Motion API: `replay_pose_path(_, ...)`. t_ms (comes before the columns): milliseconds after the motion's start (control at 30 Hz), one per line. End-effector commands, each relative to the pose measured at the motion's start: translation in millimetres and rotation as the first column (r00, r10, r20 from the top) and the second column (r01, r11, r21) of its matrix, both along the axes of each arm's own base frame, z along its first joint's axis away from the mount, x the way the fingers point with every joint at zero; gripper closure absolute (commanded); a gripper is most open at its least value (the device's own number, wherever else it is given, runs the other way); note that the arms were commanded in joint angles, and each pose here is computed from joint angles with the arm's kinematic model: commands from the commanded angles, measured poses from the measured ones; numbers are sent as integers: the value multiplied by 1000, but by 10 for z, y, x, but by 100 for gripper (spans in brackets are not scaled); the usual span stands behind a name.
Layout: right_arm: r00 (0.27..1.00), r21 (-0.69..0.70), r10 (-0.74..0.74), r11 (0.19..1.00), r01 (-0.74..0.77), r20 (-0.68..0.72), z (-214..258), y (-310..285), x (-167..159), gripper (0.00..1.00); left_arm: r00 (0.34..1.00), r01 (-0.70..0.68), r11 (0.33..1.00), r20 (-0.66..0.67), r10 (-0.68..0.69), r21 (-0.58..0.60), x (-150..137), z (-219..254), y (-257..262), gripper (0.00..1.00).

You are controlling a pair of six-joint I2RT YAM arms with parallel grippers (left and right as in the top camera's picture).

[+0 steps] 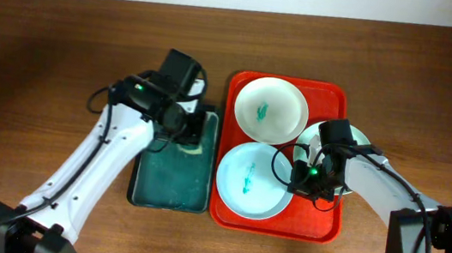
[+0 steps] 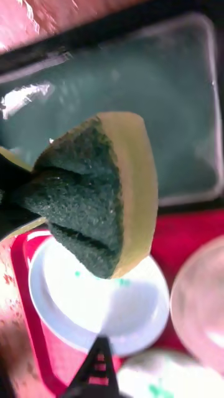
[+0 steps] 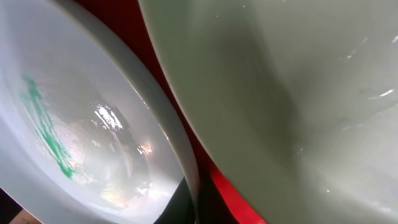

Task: Clean dirty plates on tray and stack at the side
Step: 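Scrub the light blue plate with the sponge in the left gripper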

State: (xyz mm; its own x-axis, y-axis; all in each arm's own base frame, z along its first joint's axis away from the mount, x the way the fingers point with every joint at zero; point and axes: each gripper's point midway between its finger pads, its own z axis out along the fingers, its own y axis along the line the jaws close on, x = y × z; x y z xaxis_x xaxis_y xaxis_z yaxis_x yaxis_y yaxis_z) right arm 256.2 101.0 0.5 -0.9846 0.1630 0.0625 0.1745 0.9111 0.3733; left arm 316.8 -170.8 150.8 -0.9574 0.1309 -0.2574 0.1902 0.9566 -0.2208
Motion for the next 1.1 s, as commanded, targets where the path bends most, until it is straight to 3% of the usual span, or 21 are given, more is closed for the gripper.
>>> replay_pose_path(0, 998, -58, -33, 998, 30, -45, -141, -103, -107, 96, 999, 35, 998, -25, -36, -56, -183, -203, -376, 100)
replay_pose_path(167, 998, -60, -32, 998, 29, -51, -142, -107, -122, 96, 983, 174, 979, -46, -179, -107, -453, -820, -1041, 100)
replay_pose_path(233, 998, -61, -32, 998, 29, -55, -142, -109, -132, 96, 961, 244, 950, -81, -264, -194, -582, -1022, -1396, 100)
replay_pose_path(300, 998, -61, -32, 998, 29, -59, -142, -110, -141, 96, 954, 240, 937, -119, -277, -254, -618, -1188, -1570, 100)
replay_pose_path(400, 997, -62, -32, 998, 28, -63, -142, -111, -151, 96, 953, 207, 950, -170, -249, -233, -597, -1512, -1564, 100)
replay_pose_path(533, 997, -62, -32, 998, 28, -67, -141, -111, -159, 96, 980, 73, 997, -184, -71, 9, -422, -1762, -1064, 100)
replay_pose_path(667, 997, -64, -32, 998, 27, -74, -142, -115, -178, 96, 995, -5, 957, -94, 34, 290, -141, -1606, -523, 100)
replay_pose_path(733, 997, -66, -32, 997, 27, -77, -143, -118, -184, 96, 996, -9, 942, -81, 39, 335, -122, -1576, -437, 100)
replay_pose_path(800, 997, -66, -32, 997, 27, -77, -143, -119, -183, 96, 993, 12, 966, -115, 18, 259, -174, -1587, -605, 100)
replay_pose_path(867, 997, -67, -29, 998, 24, -78, -143, -120, -190, 96, 979, 108, 993, -179, -99, 40, -320, -1606, -1117, 100)
replay_pose_path(933, 996, -67, -29, 997, 24, -80, -143, -121, -194, 96, 960, 165, 981, -212, -183, -97, -474, -1642, -1477, 100)
replay_pose_path(1067, 996, -67, -29, 997, 24, -81, -143, -121, -195, 96, 928, 243, 956, -248, -278, -164, -757, -1805, -1786, 100)
